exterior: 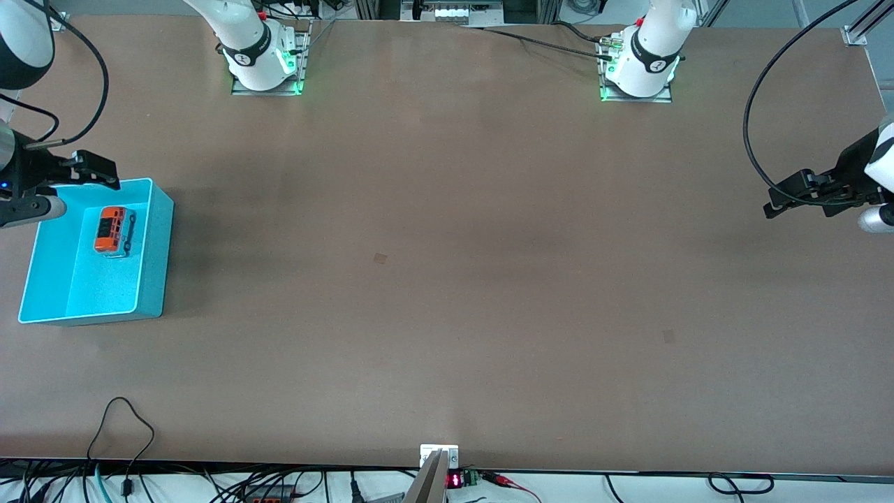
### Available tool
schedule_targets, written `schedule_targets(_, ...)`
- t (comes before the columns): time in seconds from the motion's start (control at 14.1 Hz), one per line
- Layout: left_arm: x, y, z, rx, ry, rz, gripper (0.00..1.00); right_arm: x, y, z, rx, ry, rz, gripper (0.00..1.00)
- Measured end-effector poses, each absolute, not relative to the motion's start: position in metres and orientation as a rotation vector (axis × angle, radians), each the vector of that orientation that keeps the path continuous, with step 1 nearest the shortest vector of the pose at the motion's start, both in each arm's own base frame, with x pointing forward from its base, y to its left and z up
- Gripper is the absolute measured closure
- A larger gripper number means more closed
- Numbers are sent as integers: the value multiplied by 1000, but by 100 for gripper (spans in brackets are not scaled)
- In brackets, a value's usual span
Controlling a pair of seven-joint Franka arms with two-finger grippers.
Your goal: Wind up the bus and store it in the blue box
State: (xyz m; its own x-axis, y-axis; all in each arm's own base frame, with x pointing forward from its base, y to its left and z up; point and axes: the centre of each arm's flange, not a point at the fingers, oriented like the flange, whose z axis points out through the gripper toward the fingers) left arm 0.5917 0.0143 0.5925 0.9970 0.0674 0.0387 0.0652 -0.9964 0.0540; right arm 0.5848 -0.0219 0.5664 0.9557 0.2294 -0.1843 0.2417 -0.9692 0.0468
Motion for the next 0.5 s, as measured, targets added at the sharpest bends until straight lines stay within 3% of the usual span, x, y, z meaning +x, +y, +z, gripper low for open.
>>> schedule_targets(0.5, 593, 14, 593, 3086, 101, 78, 0, 573, -19, 571, 3040, 363, -288, 0)
